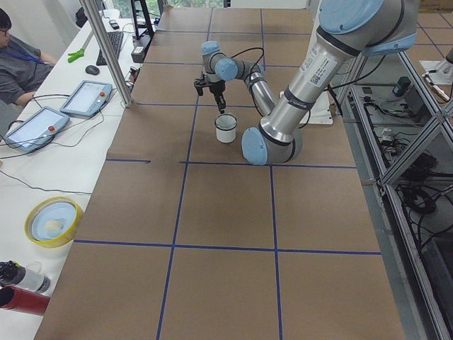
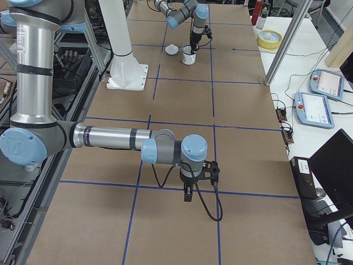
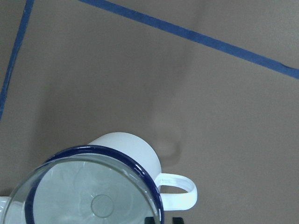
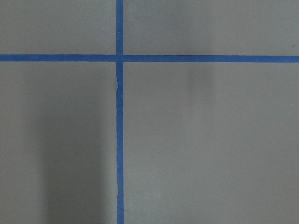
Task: Place funnel on cup
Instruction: 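Open the left gripper and withdraw it from the funnel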
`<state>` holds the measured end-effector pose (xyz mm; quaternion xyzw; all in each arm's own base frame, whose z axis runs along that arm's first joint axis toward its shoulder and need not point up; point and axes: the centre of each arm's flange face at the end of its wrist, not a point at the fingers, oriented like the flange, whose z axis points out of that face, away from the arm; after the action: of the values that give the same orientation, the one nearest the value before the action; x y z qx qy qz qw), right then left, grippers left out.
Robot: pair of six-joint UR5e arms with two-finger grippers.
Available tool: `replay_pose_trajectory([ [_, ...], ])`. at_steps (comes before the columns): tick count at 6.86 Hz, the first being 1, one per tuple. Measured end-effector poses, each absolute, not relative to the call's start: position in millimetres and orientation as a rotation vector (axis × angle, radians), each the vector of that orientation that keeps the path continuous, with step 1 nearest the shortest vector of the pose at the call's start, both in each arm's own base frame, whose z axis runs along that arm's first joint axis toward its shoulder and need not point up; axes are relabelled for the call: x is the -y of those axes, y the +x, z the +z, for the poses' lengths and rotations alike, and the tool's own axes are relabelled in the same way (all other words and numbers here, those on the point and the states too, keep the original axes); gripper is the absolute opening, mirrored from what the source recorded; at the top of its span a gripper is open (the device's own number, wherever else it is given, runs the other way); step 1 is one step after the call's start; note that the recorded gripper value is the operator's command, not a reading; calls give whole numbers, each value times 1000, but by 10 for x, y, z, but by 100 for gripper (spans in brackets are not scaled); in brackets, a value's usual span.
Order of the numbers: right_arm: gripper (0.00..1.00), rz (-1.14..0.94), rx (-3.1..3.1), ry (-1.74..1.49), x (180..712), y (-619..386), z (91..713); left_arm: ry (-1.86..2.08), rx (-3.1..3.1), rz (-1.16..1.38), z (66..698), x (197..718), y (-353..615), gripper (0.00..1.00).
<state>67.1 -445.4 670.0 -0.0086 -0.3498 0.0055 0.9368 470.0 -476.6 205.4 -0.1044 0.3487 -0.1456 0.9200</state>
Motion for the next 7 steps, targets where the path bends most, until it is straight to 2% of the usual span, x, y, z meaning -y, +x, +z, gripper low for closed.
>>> replay_pose_trajectory([
  [3,100,11,715,-18,4454,671,6700,-5,-879,-187,2067,4643,3486,100],
  [4,100,11,715,-18,4454,672,6700,78,-904,-120,2404,4732,2940,100],
  [7,100,11,715,-18,4453,671,6703,236,-821,114,4150,4781,1017,100],
])
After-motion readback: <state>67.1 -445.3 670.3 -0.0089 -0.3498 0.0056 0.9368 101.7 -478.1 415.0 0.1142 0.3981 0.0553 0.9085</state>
